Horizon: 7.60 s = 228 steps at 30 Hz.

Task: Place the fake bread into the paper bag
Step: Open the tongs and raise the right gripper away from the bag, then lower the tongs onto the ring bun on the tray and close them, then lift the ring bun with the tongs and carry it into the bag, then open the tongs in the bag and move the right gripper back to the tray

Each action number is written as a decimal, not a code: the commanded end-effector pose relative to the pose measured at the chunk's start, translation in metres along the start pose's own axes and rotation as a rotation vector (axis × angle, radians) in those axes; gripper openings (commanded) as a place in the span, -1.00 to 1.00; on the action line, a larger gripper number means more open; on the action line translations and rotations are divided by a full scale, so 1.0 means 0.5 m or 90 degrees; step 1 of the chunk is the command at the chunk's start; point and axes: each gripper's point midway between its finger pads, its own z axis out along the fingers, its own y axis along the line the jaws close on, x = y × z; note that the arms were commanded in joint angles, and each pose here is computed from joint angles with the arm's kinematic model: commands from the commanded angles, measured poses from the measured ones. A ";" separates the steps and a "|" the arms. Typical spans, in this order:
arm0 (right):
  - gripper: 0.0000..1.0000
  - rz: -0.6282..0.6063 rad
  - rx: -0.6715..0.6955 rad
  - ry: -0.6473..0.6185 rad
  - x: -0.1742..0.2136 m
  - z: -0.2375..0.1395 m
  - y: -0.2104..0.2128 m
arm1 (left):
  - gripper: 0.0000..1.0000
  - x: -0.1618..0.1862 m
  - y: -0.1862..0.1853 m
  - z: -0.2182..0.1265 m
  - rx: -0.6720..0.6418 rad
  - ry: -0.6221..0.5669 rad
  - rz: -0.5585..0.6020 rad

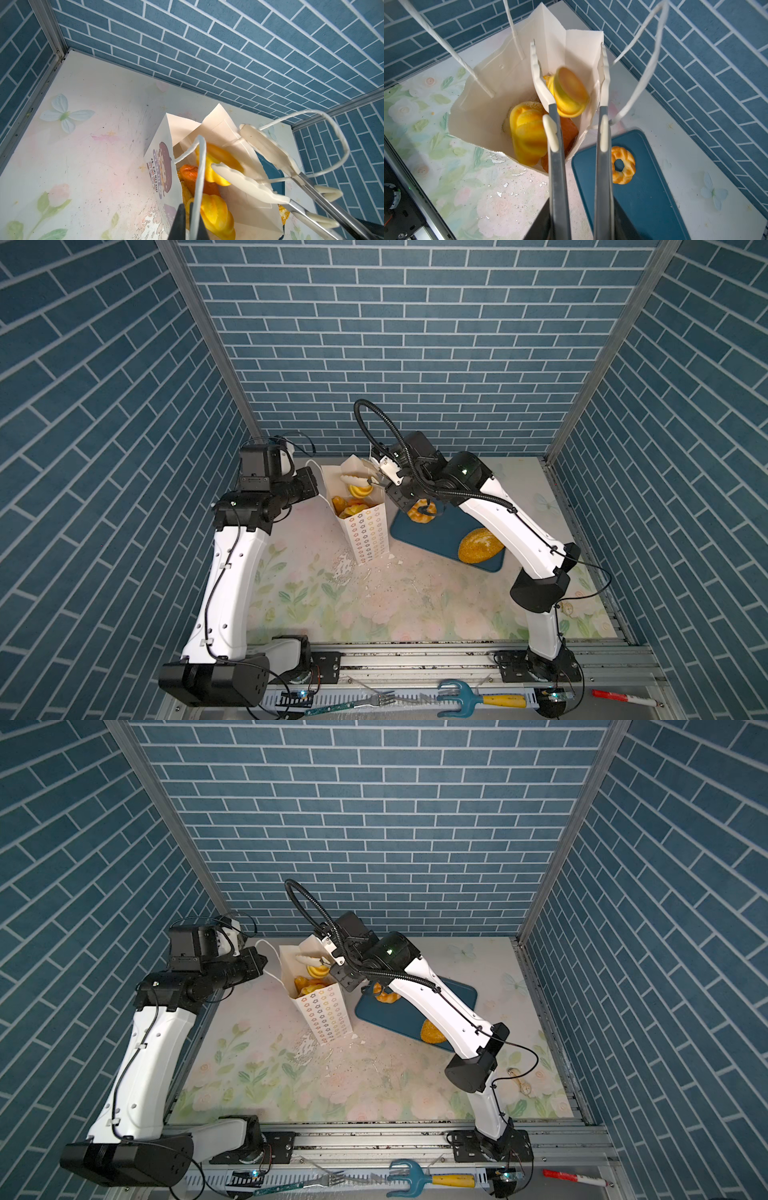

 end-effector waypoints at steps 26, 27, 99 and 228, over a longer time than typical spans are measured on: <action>-0.24 0.067 0.172 -0.204 0.005 -0.308 -0.231 | -0.82 -0.005 -0.013 -0.006 0.015 -0.001 0.010; -0.24 0.085 0.181 -0.188 0.027 -0.299 -0.251 | -0.81 -0.007 -0.014 -0.008 0.015 -0.002 0.011; -0.44 0.271 0.062 0.342 0.442 0.159 -0.265 | -0.82 -0.016 -0.017 -0.027 0.010 -0.016 0.019; -0.21 0.305 0.319 0.137 0.301 -0.265 -0.300 | -0.82 -0.014 -0.017 -0.021 0.013 -0.017 0.027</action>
